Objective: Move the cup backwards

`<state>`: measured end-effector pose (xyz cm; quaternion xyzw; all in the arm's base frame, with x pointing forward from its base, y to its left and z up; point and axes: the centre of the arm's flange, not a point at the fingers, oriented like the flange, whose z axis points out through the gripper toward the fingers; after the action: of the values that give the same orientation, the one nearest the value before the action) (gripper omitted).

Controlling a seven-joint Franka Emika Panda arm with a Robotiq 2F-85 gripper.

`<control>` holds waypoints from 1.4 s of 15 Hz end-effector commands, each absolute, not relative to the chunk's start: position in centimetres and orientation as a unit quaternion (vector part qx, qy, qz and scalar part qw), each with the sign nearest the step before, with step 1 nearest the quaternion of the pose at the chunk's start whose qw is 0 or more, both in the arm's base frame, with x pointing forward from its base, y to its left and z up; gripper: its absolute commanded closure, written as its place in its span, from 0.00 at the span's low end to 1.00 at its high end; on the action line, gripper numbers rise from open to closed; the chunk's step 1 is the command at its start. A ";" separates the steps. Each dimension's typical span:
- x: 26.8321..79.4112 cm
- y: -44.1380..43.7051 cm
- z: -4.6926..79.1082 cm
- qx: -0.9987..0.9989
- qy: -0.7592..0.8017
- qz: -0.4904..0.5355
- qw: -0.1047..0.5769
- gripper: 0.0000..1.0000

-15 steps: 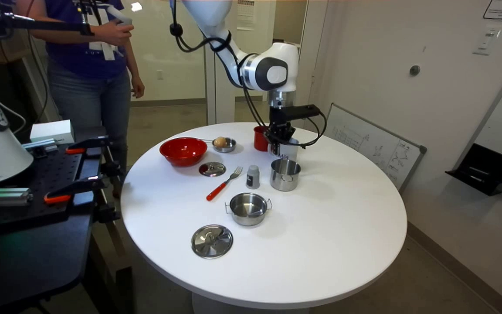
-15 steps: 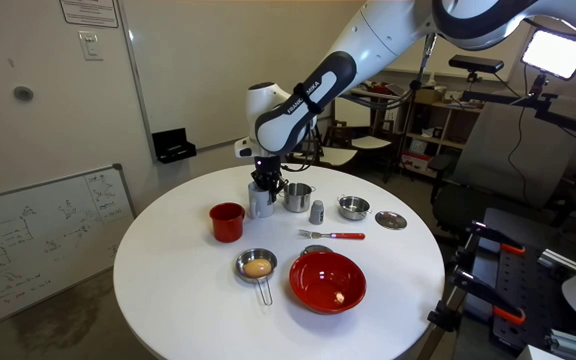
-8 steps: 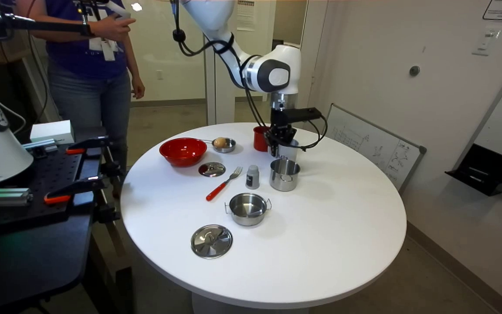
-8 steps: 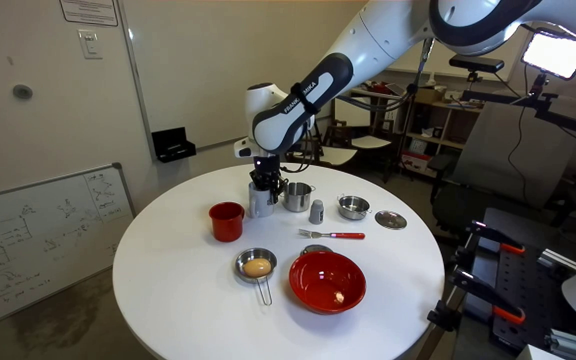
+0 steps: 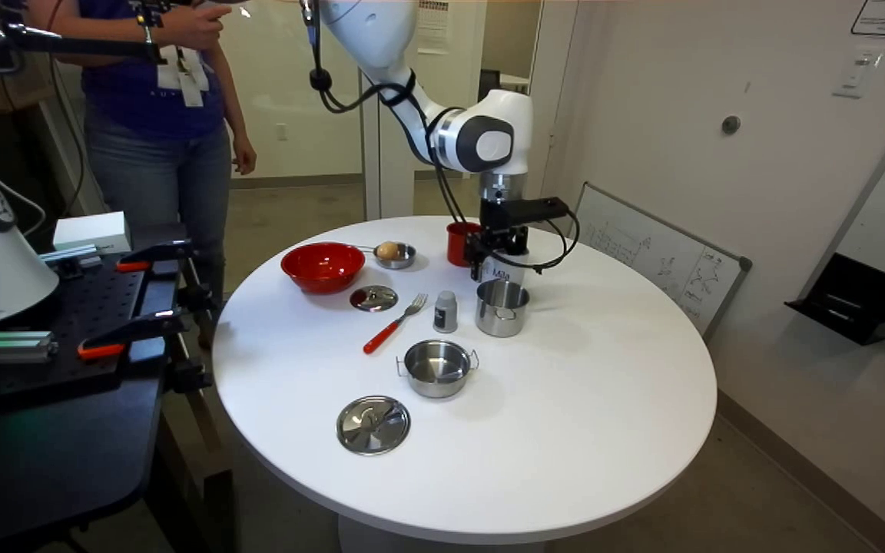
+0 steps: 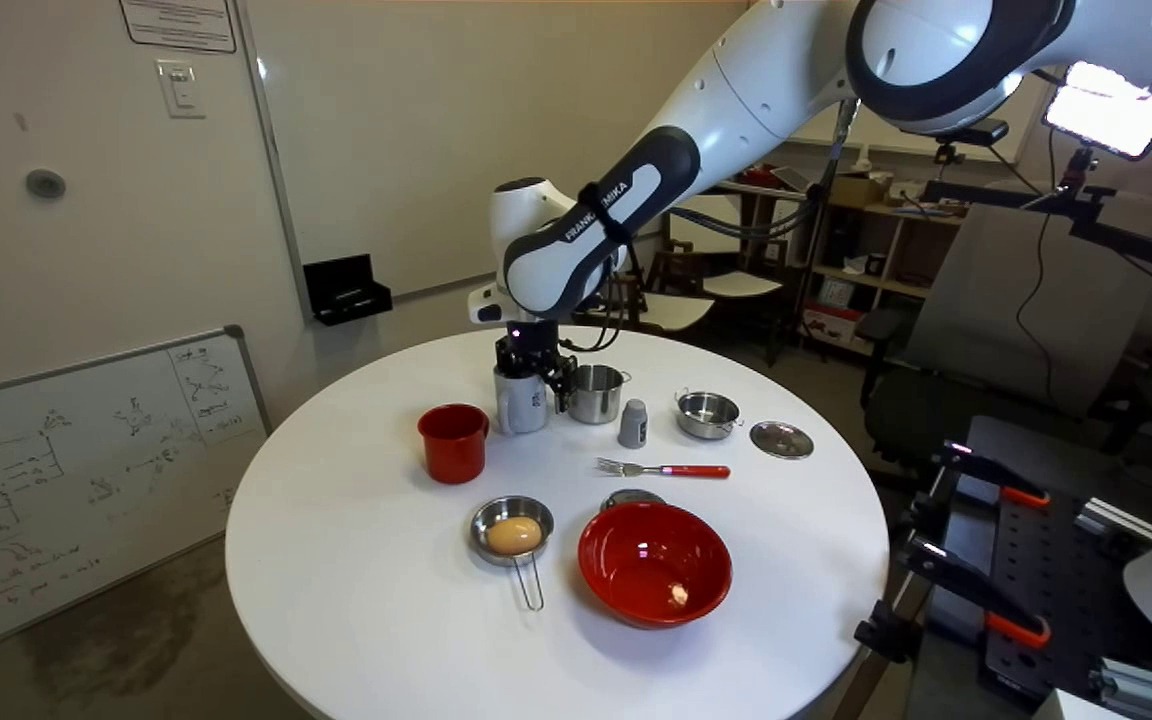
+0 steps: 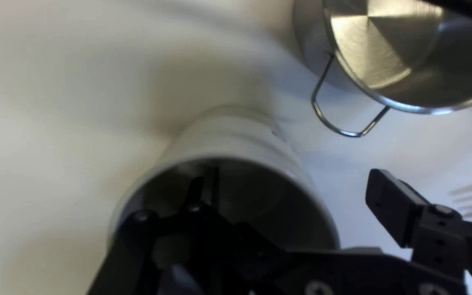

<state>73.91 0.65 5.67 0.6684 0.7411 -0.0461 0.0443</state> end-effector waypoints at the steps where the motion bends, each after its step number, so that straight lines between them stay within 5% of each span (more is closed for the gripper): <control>1: 75.4 0.4 5.2 0.664 0.744 -0.046 0.056 0.00; 21: 77.4 -0.2 17.4 0.697 0.704 0.007 0.134 0.00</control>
<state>77.37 -0.16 17.41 0.6974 0.7039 0.0071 0.1344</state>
